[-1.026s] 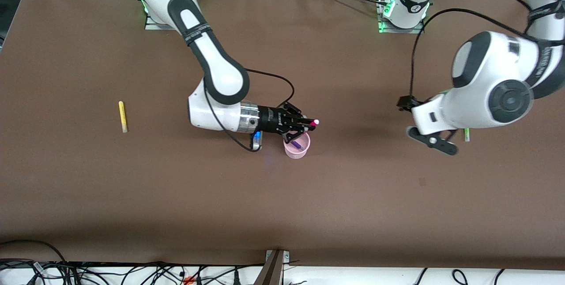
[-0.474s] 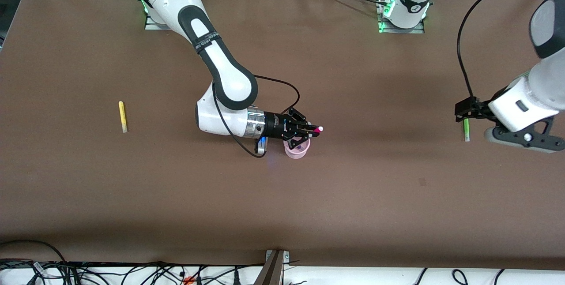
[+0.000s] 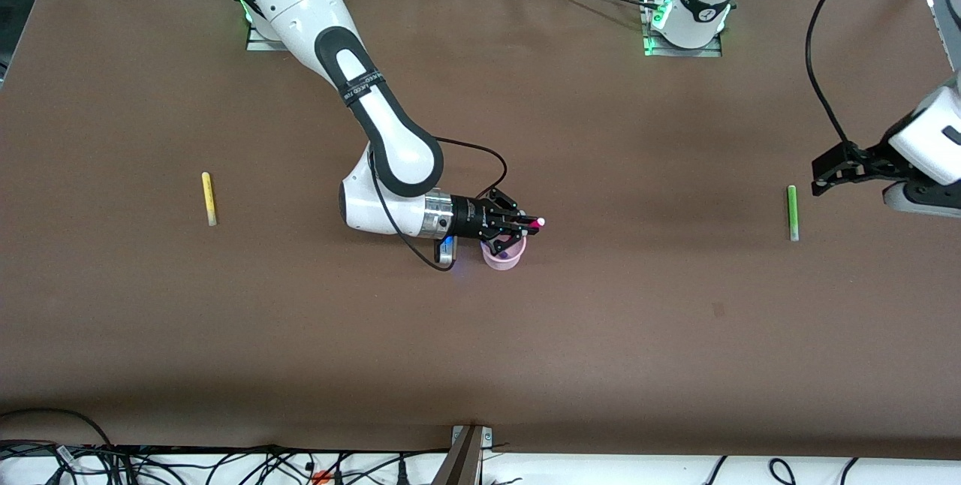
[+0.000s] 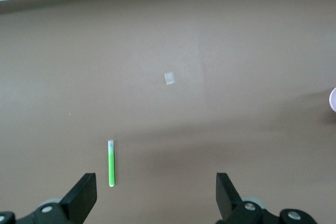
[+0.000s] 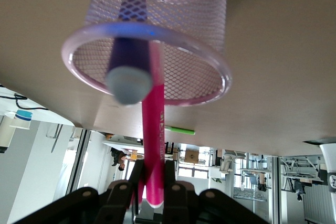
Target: Organize pens into pink holder with both arms
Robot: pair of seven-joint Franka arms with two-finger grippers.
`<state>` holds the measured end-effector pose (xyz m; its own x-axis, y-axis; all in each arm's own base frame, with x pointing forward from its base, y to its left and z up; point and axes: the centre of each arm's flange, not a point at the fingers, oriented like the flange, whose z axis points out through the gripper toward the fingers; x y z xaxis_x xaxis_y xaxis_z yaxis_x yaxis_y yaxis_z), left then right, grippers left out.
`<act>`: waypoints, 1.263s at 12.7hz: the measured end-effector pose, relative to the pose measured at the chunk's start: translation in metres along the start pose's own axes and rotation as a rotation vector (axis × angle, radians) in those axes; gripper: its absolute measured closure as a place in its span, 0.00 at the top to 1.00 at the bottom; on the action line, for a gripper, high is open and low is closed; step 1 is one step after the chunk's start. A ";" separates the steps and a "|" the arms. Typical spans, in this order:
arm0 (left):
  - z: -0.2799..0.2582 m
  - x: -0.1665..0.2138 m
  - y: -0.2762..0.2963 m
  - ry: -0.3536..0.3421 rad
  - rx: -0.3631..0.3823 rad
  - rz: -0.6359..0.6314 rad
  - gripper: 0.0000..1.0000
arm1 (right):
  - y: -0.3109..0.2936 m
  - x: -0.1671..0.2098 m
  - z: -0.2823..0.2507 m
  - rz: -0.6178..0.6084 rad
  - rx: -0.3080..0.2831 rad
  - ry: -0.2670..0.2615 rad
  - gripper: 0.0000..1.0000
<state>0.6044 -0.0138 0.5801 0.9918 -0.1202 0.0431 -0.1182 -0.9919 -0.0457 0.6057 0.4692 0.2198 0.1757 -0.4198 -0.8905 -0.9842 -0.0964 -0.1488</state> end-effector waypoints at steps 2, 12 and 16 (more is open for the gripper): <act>0.004 -0.019 0.002 -0.027 0.002 -0.015 1.00 | -0.003 -0.001 -0.003 -0.015 0.007 0.000 0.44; 0.005 -0.042 -0.002 -0.047 -0.004 -0.035 1.00 | -0.074 -0.094 -0.182 -0.515 -0.181 0.336 1.00; 0.005 -0.042 -0.002 -0.047 -0.004 -0.035 1.00 | -0.057 -0.146 -0.312 -0.779 -0.508 0.515 1.00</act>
<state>0.5632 -0.0069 0.5735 0.9965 -0.0832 -0.0020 -0.0832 -0.9957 -0.0406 0.6431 0.2541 0.4922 0.8589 -0.4001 -0.3198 -0.4917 -0.8189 -0.2961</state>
